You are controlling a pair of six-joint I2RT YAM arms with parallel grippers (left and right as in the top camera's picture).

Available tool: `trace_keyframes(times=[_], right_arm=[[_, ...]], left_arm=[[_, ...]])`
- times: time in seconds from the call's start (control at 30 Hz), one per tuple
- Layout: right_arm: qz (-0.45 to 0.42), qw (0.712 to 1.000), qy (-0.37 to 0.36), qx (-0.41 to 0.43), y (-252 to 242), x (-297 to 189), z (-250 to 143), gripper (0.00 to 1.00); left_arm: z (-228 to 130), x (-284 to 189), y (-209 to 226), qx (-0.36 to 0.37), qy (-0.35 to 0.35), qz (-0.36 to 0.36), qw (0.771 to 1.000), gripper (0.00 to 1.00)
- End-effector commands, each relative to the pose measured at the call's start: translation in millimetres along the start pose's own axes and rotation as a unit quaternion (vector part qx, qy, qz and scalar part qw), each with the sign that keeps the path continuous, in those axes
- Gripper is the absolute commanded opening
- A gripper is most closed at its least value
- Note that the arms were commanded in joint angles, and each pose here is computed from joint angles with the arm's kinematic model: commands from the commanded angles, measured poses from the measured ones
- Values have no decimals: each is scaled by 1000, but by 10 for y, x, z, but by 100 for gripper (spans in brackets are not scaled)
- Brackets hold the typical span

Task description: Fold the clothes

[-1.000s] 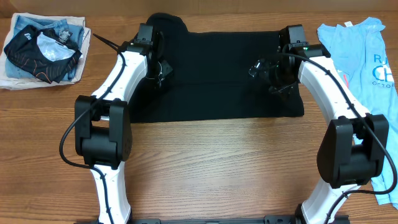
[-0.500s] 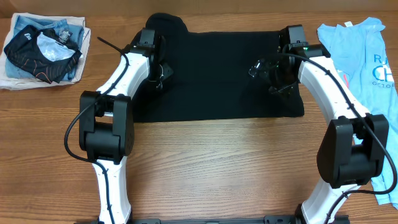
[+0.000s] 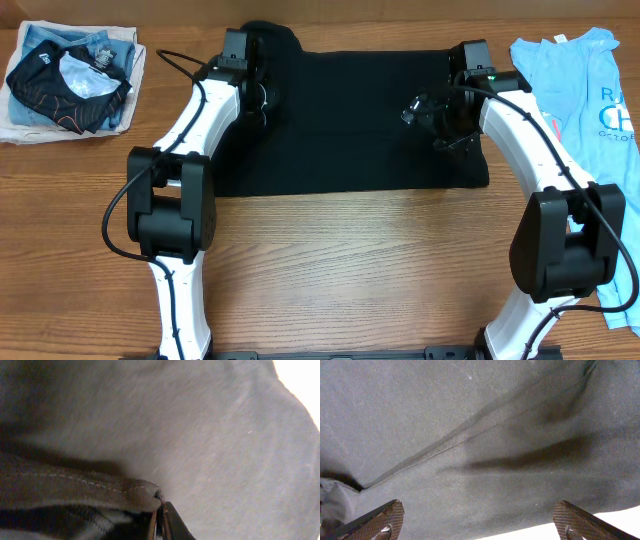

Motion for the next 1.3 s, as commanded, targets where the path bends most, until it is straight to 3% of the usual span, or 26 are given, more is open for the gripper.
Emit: trace_keyframes(times=[0.0,0.07,0.13,0.2,0.27,0.47,0.7,0.83,1.13,1.27], right_arm=[[-1,1000,-12,-2,13,-50,49,100],[-1,1000,-11,-2,11,-50,45,100],[-2,1000,-11,-2,9,-50,43,100],[-2,1000,-10,-1,7,-50,39,100],[-2,1000,-9,-1,5,-50,36,100],[-4,1000,-7,-1,0,-50,26,100],[-1,1000,-12,-2,14,-50,51,100],[-1,1000,-12,-2,14,-50,51,100],[1,1000,-12,-2,22,-50,49,100],[1,1000,-11,-2,19,-50,45,100]], left_arm=[[102,30,-96,6,-21,-14,1000,11],[136,36,-113,8,-31,-17,999,20],[153,35,-115,12,-35,-16,999,44],[151,34,-115,30,-35,-16,999,80],[110,35,-123,51,-23,-20,998,100],[100,-157,-59,24,7,-21,999,100],[477,-902,-111,-1,-42,-62,997,100],[418,-1119,70,-47,-38,-22,998,96],[83,-840,443,-99,44,60,992,75],[-66,-575,516,-105,86,74,988,73]])
Point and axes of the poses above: each gripper's point midway between its finger pads, its own x axis out along the fingers, its own y axis along the line the jaws close on, z = x × y, the point moved 2 cm from there along -x, back along the fingers, and after that the axes turned 10 degrees about -x, right-handed, at the moved point
